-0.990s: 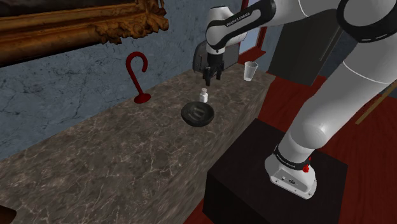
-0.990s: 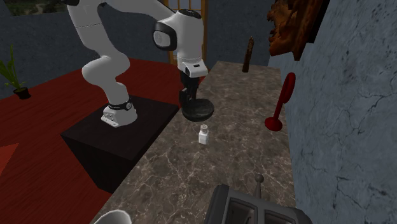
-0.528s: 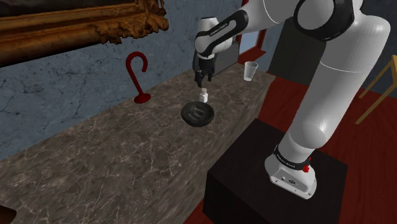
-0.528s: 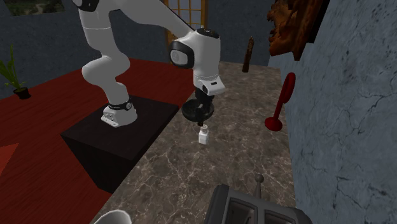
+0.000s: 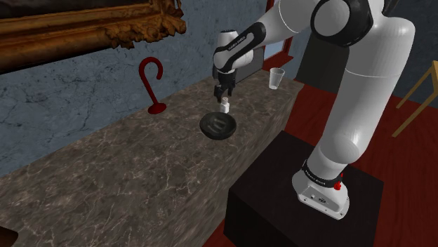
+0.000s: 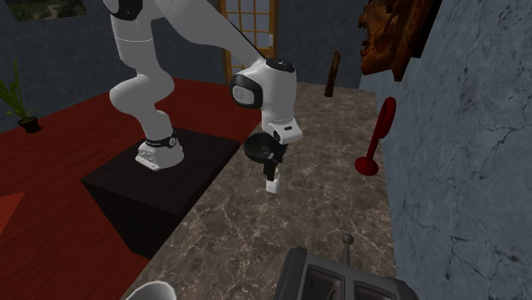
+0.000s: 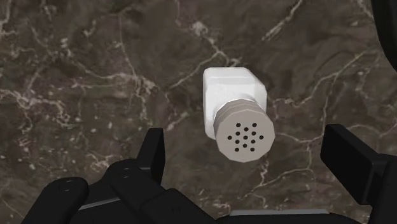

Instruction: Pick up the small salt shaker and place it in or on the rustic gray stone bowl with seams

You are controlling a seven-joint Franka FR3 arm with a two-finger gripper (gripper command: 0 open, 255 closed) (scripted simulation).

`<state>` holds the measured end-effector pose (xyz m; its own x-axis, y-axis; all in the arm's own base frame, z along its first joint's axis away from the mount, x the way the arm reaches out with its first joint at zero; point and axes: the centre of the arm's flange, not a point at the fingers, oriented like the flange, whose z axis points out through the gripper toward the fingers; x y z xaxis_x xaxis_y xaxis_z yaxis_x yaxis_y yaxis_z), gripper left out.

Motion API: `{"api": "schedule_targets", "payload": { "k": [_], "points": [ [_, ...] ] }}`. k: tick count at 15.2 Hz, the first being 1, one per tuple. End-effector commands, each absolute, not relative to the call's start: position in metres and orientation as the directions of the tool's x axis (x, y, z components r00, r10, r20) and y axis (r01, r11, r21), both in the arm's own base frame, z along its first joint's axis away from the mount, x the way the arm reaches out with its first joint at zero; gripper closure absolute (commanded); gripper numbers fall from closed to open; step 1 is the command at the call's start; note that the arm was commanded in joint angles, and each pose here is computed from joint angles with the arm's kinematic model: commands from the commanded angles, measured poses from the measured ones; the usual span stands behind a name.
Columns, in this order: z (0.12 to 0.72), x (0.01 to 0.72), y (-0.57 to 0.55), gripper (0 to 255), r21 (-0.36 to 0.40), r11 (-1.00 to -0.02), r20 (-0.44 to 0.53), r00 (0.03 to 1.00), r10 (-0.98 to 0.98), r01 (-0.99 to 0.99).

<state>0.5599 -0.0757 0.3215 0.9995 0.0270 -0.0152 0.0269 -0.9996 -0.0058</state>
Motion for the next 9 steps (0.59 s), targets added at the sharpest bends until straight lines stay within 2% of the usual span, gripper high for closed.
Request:
{"api": "schedule_targets", "payload": {
  "k": [1,8,9],
  "points": [
    [0.3162,0.5602,-0.0753,0,-0.006,-1.0,-0.015,1.0,0.027,0.027],
    [0.3163,0.5602,-0.0753,0,-0.006,-1.0,-0.015,1.0,0.027,0.027],
    [0.3163,0.5602,-0.0753,255,-0.006,-1.0,-0.015,1.0,0.027,0.027]
  ]
}}
